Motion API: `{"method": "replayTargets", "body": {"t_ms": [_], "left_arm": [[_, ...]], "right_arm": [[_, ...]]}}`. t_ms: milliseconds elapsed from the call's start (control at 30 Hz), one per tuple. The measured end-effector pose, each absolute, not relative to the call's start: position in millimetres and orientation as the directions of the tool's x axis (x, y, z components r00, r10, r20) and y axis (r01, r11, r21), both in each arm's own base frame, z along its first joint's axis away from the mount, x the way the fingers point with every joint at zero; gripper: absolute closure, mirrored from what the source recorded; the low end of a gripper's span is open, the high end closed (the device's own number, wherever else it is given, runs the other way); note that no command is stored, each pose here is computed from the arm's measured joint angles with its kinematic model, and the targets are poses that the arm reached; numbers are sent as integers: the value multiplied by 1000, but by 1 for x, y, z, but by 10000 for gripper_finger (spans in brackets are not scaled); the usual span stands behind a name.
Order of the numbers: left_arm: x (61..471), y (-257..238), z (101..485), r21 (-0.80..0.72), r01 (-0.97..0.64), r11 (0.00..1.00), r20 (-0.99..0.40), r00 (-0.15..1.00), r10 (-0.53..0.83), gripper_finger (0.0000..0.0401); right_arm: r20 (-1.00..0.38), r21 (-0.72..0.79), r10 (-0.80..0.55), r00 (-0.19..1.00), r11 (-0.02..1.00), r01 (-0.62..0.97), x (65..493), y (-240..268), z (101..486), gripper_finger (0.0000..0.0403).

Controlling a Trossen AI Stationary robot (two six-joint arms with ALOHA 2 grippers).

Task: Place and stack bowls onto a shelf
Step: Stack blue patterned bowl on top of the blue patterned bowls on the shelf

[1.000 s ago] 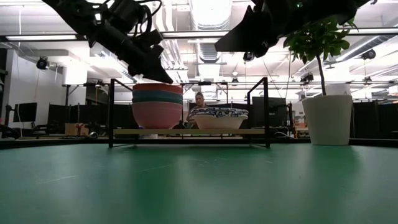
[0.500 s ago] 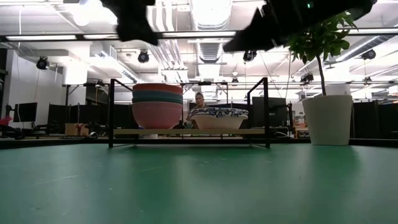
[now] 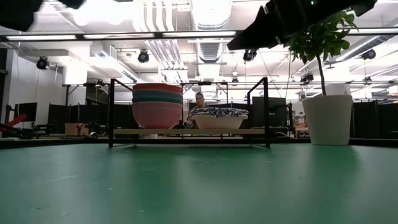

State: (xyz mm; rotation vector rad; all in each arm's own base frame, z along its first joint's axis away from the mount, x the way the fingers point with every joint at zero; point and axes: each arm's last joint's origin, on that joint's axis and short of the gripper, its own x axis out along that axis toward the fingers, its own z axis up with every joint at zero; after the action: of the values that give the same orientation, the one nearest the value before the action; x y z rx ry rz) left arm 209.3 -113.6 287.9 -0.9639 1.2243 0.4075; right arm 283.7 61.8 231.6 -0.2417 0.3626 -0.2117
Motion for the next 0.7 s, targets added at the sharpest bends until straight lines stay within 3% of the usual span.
{"method": "replayTargets", "body": {"t_ms": [300,400,567,700], "left_arm": [[209,-176,244,-241,-844,479,-967,164,-197,379],[212,-196,232,-201,-858,473,-969,105,-222,350],[226,-229,224,-221,-845,486,-960,101,-261,283],[237,-249,212,-167,-839,518,-975,64,-211,234]], "right_arm": [[-261,-321,-242,934,935,153,277,60,248,369],[-226,-342,-241,944,927,155,274,59,256,369],[-162,-362,-238,958,917,167,269,58,269,369],[-122,-400,-236,964,901,170,265,57,277,369]]}}
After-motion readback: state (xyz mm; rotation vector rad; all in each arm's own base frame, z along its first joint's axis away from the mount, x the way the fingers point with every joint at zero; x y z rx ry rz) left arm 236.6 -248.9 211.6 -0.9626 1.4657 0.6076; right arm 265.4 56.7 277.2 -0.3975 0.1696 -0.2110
